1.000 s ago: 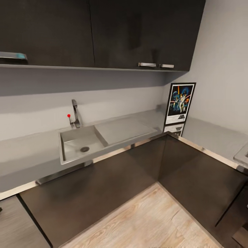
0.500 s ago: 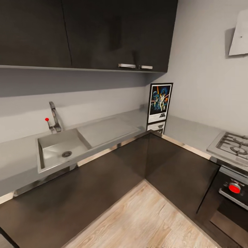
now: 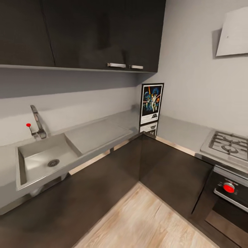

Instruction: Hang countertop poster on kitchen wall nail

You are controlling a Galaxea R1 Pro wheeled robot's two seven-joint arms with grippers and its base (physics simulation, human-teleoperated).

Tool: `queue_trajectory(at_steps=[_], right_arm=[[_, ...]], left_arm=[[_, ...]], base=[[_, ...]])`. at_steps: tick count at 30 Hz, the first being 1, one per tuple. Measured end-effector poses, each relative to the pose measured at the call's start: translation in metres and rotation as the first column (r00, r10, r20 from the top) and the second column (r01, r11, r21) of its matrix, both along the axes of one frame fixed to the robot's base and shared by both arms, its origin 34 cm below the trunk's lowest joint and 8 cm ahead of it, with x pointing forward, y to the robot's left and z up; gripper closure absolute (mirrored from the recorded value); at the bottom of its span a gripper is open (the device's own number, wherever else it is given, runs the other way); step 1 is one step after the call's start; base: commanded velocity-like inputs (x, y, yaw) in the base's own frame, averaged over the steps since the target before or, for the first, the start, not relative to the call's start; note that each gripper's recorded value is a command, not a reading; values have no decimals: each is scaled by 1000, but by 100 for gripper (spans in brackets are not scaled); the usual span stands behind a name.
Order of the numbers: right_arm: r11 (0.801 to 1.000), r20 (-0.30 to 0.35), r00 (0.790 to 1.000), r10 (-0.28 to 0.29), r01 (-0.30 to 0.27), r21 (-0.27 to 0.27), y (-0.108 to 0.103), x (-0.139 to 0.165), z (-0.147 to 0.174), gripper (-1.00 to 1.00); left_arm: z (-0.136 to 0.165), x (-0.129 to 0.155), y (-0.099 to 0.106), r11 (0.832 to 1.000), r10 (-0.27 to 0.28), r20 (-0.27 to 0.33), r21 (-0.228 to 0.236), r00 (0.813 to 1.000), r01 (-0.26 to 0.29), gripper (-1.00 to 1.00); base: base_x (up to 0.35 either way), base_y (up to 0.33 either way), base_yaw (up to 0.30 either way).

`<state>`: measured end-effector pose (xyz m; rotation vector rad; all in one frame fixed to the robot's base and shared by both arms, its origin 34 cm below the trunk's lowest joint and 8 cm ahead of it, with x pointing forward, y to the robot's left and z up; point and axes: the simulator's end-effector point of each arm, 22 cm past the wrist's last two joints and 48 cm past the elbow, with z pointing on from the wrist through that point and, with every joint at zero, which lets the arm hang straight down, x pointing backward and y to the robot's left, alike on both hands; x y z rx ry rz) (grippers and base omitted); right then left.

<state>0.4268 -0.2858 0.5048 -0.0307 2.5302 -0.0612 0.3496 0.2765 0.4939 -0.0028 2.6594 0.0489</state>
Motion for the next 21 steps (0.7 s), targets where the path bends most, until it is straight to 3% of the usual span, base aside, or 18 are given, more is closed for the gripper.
queue_trajectory(at_steps=[10,16,21], right_arm=[[1000,0,1000,2,-2,-1,0,0,0,-100],[1000,-1,1000,1,-1,3,2,0,0,-100],[1000,-1,1000,0,0,3,2,0,0,-100]], left_arm=[[-1,-2,0,1000,0,-5,1,1000,0,-100],[-2,-3,1,1000,1,-7,1,1000,-1,-100],[0,1,-2,1000,-4,11,-1,1000,4,-100]], base=[[332,45,-21],[328,3,-182],[90,0,-66]])
